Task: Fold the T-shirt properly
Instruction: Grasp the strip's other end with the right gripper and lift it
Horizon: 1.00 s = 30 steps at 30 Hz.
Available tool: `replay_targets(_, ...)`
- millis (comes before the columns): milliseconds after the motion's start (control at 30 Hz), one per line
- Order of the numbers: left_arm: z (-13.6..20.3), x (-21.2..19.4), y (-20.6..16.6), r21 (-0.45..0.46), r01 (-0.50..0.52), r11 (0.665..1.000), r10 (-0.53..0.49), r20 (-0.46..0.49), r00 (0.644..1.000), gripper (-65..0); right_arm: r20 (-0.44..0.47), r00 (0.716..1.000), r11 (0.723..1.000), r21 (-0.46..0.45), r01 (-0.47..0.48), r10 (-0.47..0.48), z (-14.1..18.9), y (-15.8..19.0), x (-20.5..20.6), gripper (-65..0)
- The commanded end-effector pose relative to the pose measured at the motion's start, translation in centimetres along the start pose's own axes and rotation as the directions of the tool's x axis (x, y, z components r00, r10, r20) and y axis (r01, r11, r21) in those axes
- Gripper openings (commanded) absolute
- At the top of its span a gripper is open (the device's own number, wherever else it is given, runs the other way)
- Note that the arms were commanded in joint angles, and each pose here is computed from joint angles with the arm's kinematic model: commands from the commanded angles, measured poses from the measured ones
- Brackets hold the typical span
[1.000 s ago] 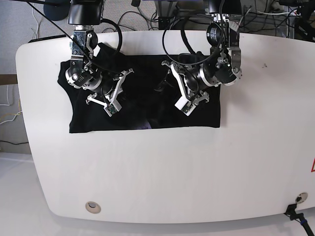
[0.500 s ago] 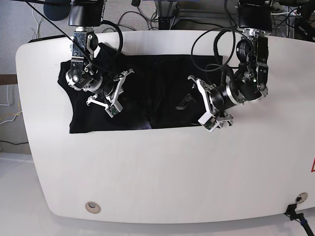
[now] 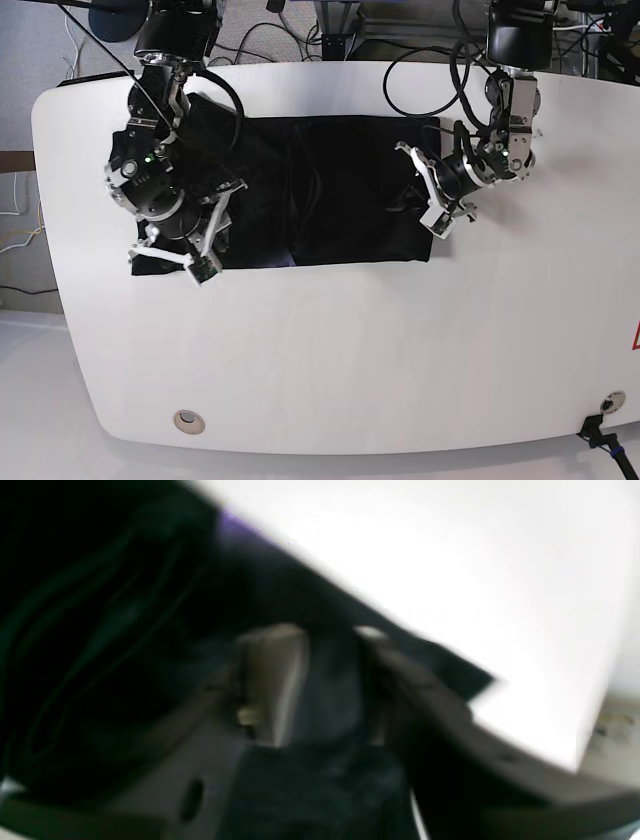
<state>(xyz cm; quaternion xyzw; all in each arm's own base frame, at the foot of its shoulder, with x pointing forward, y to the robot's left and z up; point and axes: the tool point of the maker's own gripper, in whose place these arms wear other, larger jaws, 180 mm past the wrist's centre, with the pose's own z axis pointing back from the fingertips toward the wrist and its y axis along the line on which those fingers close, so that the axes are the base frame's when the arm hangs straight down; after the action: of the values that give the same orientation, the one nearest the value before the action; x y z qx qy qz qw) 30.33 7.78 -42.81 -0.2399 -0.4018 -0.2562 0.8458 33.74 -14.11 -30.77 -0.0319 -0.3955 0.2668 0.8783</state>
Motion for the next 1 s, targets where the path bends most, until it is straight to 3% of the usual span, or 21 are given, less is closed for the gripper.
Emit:
replay_targets(0,1.1,-4.2,1.5,0.058,0.038,0.998,-0.026,-0.185,0.982,-65.0,0.01,0.998,0.994,-0.089,0.07,-0.069,1.1,-3.3,-0.6,-31.1)
replay_targets(100,1.3,-4.3,1.9,0.067,0.036,0.997,-0.023,-0.187,0.982,-65.0,0.0,0.975,0.956,-0.197,0.216,-0.22,2.2,-7.9,-3.4,-19.4)
replay_targets(200,1.3,-4.3,1.9,0.067,0.036,0.997,-0.023,-0.187,0.982,-65.0,-0.016,0.943,0.908,-0.274,0.316,-0.333,2.9,-11.9,-6.5,-21.0)
replay_targets(267,1.4,-4.4,1.8,0.066,0.036,0.997,-0.023,-0.188,0.982,-65.0,-0.011,0.912,0.878,-0.274,0.391,-0.41,2.7,-13.3,-8.3,-21.2)
replay_targets(367,1.4,-4.4,1.9,0.067,0.037,0.997,-0.023,-0.189,0.982,-65.0,-0.002,0.844,0.821,-0.233,0.52,-0.536,2.1,-14.5,-11.6,-21.0)
replay_targets(500,1.4,-4.4,1.9,0.067,0.037,0.997,-0.023,-0.189,0.982,-65.0,-0.005,0.715,0.707,-0.147,0.691,-0.699,0.8,-14.4,-15.9,-21.0)
replay_targets(600,1.8,-4.6,2.4,0.075,0.046,0.996,-0.03,-0.198,0.98,-65.0,-0.015,0.658,0.657,-0.084,0.749,-0.753,0.0,-13.1,-17.2,-21.2)
replay_targets(700,1.9,-4.7,2.4,0.075,0.046,0.996,-0.03,-0.201,0.979,-65.0,0.003,0.641,0.641,-0.042,0.767,-0.767,-0.2,-12.3,-16.8,-21.2)
replay_targets(967,1.9,-4.7,2.4,0.075,0.046,0.996,-0.03,-0.201,0.979,-65.0,-0.048,0.661,0.655,0.1,0.749,-0.749,-2.9,-6.8,-14.1,-21.2)
